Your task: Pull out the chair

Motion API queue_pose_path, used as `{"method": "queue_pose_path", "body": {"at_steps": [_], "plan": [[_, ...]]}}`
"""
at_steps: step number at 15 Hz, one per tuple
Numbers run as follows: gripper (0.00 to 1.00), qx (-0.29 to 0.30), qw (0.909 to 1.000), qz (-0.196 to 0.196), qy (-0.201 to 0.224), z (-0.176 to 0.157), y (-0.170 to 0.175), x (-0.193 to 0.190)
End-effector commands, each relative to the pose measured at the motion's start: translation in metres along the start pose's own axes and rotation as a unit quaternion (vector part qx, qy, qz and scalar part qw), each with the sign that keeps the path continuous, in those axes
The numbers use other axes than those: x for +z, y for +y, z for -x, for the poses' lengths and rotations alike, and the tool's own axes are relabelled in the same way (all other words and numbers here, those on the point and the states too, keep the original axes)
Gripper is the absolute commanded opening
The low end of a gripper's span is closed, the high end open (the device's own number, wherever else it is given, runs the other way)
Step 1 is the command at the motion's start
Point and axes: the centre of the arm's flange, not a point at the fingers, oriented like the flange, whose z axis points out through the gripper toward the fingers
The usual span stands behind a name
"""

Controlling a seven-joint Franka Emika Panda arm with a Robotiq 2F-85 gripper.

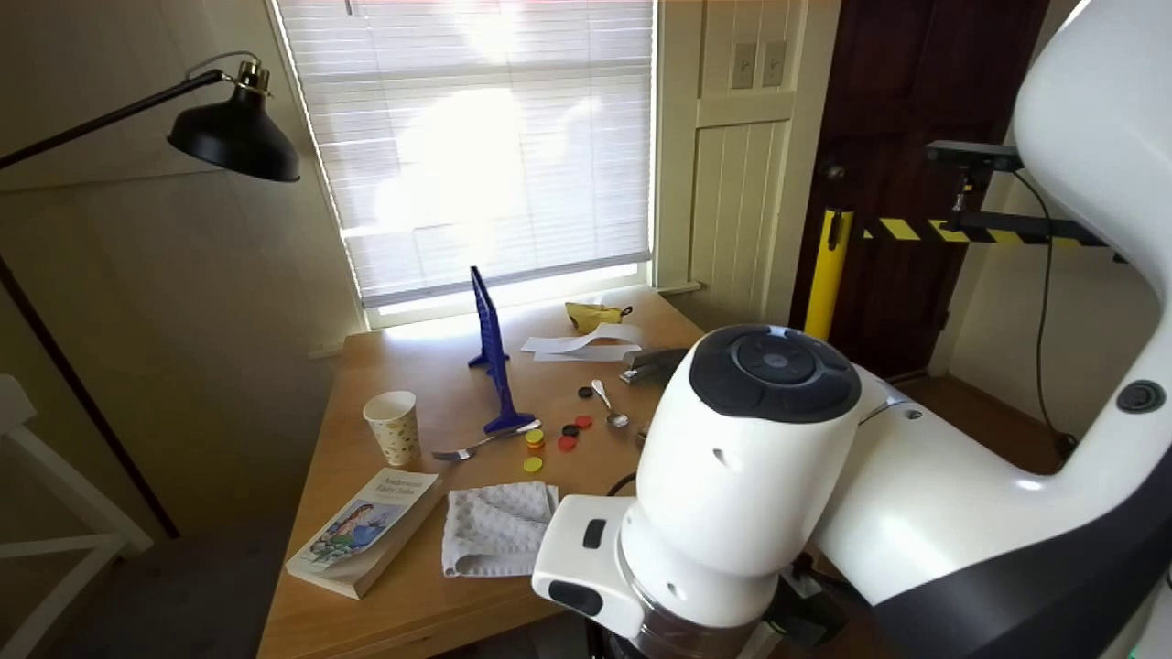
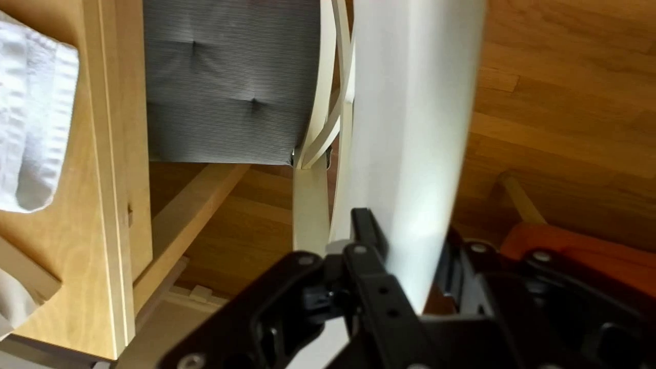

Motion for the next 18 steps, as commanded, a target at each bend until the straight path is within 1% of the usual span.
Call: {"method": "queue_pose_path", "body": {"at_steps": [1,3,5,8,12,14,15,16,17,18], "plan": [[0.07,-0.046,0.9981,-0.030,0.029,-0.017,-0.054,-0.039],[0.07,-0.054,0.9978,-0.025,0.030,-0.017,-0.067,-0.040],[0.07,-0.085,0.9961,-0.009,0.023,-0.016,-0.084,-0.039],[0.07,-0.124,0.9922,0.003,0.010,-0.016,-0.106,-0.037],[0.07,-0.156,0.9876,0.011,0.003,-0.019,-0.126,-0.037],[0.07,-0.159,0.9872,0.016,-0.001,-0.019,-0.131,-0.037],[0.53,-0.158,0.9872,0.018,-0.001,-0.019,-0.132,-0.037],[0.55,-0.162,0.9865,0.024,0.000,-0.019,-0.132,-0.038],[0.59,-0.177,0.9838,0.030,0.001,-0.019,-0.134,-0.041],[0.66,-0.188,0.9815,0.039,0.004,-0.020,-0.137,-0.046]]}}
